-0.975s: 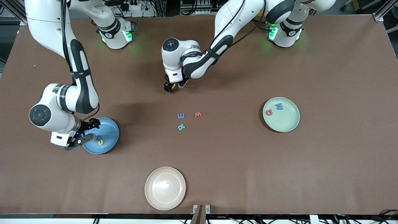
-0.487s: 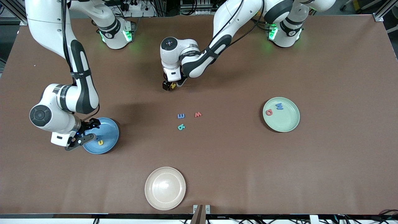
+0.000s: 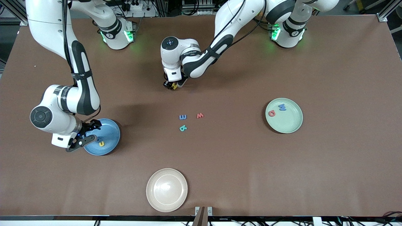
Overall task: Sort upper and lower case letters into plates
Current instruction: 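Lower the left gripper onto the yellow H and grasp it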
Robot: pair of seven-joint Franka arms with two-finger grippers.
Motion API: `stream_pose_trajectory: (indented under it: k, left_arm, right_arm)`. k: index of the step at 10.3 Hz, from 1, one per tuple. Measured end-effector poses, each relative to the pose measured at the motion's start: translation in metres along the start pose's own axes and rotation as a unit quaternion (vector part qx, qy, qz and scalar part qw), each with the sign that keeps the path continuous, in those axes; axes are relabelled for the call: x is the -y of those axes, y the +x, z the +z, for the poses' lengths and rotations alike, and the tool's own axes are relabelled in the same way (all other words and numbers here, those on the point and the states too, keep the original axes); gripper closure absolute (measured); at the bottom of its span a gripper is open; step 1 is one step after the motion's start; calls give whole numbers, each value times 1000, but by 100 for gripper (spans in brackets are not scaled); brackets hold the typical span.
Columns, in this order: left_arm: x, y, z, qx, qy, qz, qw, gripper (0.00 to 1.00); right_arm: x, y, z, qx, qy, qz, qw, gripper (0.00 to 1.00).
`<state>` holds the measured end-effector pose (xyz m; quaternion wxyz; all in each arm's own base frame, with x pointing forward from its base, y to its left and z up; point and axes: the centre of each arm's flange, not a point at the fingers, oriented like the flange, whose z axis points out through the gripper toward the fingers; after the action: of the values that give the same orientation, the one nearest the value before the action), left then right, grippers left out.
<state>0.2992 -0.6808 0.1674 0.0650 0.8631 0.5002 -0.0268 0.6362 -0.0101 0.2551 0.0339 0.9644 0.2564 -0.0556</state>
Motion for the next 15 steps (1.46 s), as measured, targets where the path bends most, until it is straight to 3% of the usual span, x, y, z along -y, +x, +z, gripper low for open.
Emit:
stream_pose_trajectory:
  k: [3, 4, 5, 12, 15]
  left_arm:
    - [-2, 0, -1, 1, -2, -1, 1000, 52]
    - [-3, 1, -2, 1, -2, -1, 1000, 60]
    - [-3, 0, -3, 1, -3, -2, 1000, 62]
    - [-12, 10, -5, -2, 4, -12, 1000, 62]
    - [-33, 36, -20, 2, 23, -12, 1000, 64]
  right_arm:
    - [0, 0, 0, 0, 0, 0, 1000, 0]
    - [0, 1, -1, -1, 0, -1, 1000, 0]
    - [1, 3, -2, -2, -1, -2, 1000, 0]
    - [19, 23, -15, -19, -2, -22, 1000, 0]
    - [24, 27, -17, -24, 3, -23, 999, 0]
